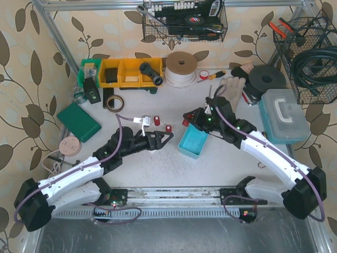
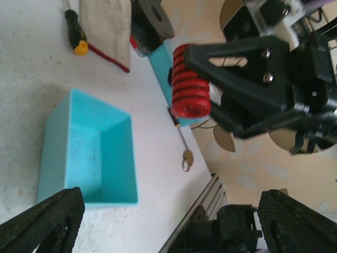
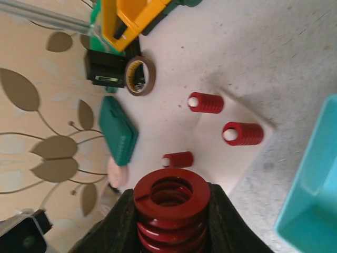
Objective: Install the large spring
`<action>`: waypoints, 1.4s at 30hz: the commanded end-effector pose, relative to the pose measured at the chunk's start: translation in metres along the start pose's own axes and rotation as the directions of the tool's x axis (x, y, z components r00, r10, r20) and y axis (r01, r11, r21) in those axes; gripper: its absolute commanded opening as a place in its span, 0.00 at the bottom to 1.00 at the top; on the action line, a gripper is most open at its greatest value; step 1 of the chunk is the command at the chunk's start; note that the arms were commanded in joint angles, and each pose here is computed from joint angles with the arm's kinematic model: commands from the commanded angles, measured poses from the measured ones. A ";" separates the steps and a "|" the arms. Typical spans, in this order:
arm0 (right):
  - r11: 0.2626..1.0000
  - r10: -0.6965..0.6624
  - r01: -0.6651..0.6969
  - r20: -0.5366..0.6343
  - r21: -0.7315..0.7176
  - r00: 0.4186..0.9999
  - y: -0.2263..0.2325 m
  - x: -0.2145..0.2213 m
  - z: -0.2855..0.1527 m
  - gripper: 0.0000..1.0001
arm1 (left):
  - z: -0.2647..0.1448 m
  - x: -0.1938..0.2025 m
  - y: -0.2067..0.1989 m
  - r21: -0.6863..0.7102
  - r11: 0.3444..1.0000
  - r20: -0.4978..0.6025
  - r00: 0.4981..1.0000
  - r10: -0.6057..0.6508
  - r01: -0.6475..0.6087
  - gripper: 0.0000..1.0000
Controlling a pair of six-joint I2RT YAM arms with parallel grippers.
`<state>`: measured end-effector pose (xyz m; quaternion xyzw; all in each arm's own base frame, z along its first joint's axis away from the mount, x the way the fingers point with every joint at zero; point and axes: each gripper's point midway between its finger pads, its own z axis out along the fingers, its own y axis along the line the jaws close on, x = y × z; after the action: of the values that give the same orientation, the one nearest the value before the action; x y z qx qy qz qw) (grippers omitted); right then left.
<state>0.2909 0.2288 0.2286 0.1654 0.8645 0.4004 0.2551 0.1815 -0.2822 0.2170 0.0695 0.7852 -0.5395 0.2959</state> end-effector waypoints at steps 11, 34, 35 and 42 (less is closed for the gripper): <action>0.900 0.310 -0.291 0.008 -0.326 0.951 0.060 -0.003 -0.043 0.00 | 0.038 -0.061 -0.080 0.160 0.986 0.143 0.990 0.022 -0.045 0.91; 0.843 0.389 -0.359 -0.007 -0.401 0.921 0.060 -0.004 -0.049 0.00 | 0.060 -0.075 -0.095 0.184 0.983 0.155 0.988 0.003 -0.031 0.64; 0.840 0.393 -0.362 -0.005 -0.404 0.919 0.060 -0.004 -0.049 0.00 | 0.061 -0.075 -0.095 0.183 0.983 0.154 0.988 0.001 -0.030 0.63; 0.836 0.414 -0.381 -0.001 -0.395 0.910 0.052 -0.004 -0.044 0.00 | 0.067 -0.076 -0.098 0.207 0.978 0.153 0.988 -0.018 -0.014 0.48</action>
<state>0.2750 0.2305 0.2829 0.3074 0.7228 0.5743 0.2308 0.2258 -0.3585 0.2799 0.0552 0.7420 -0.5862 0.3206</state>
